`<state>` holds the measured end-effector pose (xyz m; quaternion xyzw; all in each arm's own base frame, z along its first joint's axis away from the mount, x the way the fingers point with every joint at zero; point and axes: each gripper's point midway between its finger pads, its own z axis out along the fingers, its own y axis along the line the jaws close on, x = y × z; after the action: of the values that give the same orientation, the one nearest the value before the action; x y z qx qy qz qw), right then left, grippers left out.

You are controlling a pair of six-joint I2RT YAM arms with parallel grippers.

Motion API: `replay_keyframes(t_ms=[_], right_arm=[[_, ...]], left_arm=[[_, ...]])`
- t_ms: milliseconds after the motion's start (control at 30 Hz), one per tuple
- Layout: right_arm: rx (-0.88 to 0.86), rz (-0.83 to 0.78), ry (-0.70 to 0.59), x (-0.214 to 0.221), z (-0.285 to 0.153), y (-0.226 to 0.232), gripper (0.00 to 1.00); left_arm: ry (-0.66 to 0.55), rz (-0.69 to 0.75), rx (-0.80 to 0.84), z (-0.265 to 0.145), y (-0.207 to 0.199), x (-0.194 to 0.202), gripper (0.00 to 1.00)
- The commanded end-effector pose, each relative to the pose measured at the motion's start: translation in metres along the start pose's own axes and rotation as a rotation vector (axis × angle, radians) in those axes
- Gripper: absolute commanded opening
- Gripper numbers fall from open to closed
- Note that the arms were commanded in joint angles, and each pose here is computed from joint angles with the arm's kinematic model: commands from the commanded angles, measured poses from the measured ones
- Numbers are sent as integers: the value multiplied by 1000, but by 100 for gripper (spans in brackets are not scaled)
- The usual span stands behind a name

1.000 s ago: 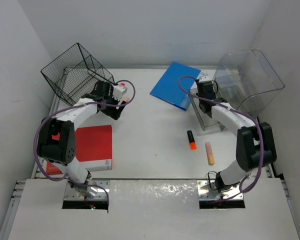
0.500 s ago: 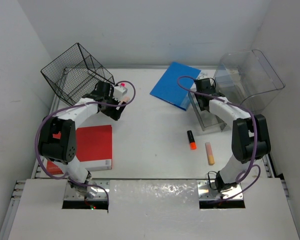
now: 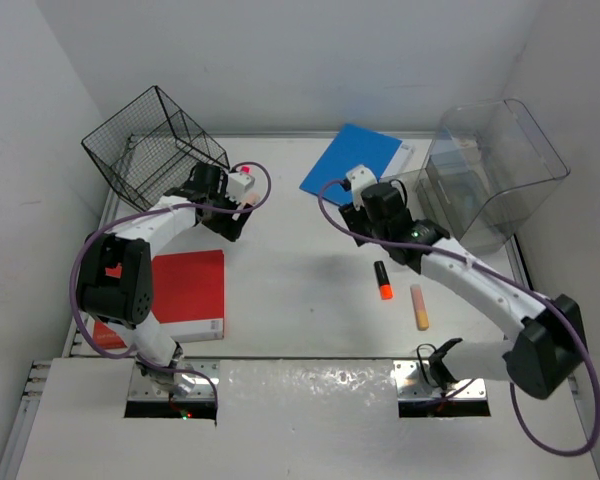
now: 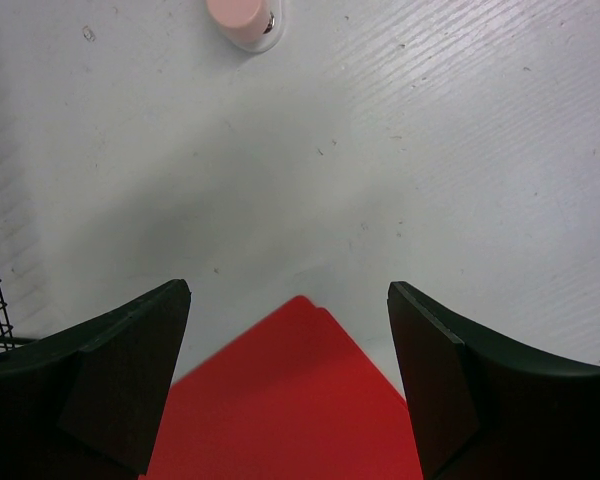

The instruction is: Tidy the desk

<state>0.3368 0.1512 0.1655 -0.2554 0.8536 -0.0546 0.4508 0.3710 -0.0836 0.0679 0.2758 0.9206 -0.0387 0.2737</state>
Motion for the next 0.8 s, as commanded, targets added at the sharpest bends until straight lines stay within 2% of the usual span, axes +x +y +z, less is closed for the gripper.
replay_keyframes(t_ms=[0, 100, 233, 367, 567, 767], right_arm=[[-108, 150, 47, 44, 1, 30, 60], [-90, 193, 121, 78, 2, 36, 52], [-66, 189, 188, 101, 7, 38, 45], [-71, 188, 243, 118, 13, 44, 45], [27, 161, 370, 159, 22, 38, 51], [40, 156, 430, 176, 30, 42, 54]], left_arm=[[-33, -6, 11, -2, 0, -10, 79], [-34, -8, 22, -1, -2, -11, 79], [-32, -8, 31, 0, -3, -11, 79], [-32, -8, 31, 0, -3, -11, 79], [-32, -9, 36, 1, -4, -11, 78], [-29, -9, 36, 0, -4, -10, 78]])
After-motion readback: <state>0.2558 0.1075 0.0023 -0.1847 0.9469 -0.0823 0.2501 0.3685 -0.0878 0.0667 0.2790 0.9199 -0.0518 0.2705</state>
